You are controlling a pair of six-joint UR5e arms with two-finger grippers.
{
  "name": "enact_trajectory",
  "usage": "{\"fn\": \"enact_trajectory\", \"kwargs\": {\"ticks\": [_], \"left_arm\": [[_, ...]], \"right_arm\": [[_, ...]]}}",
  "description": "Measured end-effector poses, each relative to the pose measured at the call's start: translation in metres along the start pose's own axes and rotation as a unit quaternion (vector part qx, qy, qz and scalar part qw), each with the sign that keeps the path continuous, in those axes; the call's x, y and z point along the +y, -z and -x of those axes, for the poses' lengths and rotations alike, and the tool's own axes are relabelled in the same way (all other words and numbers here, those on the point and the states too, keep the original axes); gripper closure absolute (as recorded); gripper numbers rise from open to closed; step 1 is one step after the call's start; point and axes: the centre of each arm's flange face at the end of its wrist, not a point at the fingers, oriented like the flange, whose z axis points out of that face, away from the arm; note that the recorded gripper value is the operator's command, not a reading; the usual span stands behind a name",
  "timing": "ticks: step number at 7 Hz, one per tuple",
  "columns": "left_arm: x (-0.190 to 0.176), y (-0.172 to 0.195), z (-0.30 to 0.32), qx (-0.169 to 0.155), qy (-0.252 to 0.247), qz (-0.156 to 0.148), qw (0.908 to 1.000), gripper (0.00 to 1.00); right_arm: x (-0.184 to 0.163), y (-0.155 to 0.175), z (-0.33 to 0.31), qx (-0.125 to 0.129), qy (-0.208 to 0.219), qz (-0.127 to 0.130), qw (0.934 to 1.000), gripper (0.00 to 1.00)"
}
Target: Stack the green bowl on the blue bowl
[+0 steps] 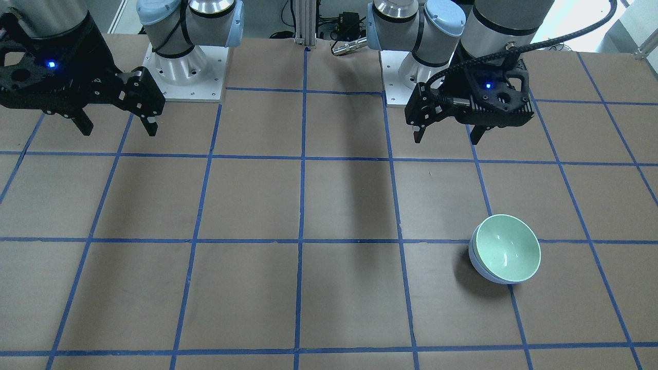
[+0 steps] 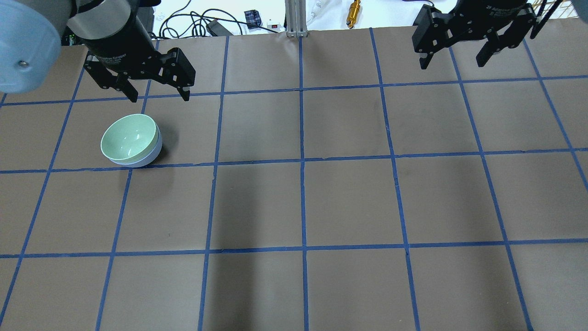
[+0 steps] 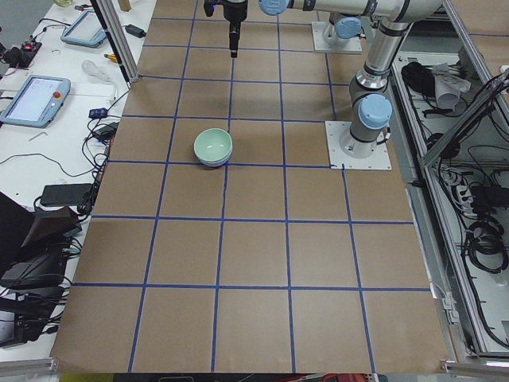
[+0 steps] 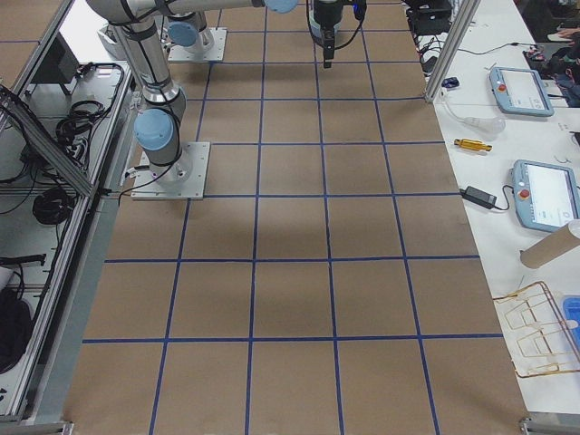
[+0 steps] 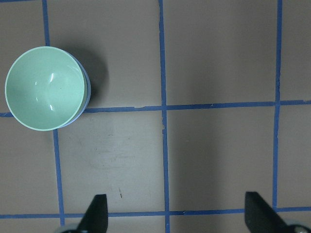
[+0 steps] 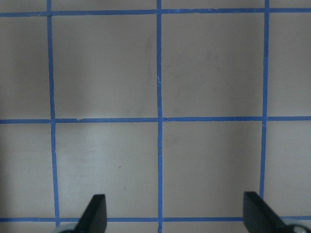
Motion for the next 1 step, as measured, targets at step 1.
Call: {"fn": "enact_trajectory", "kwargs": {"ticks": [1], "left_arm": [[-0.0019, 0.0, 0.0003, 0.003, 0.001, 0.0, 1.0, 0.0]], "right_arm": [[-0.0001, -0.0001, 0.0, 0.0, 0.0, 0.0, 1.0, 0.0]]}}
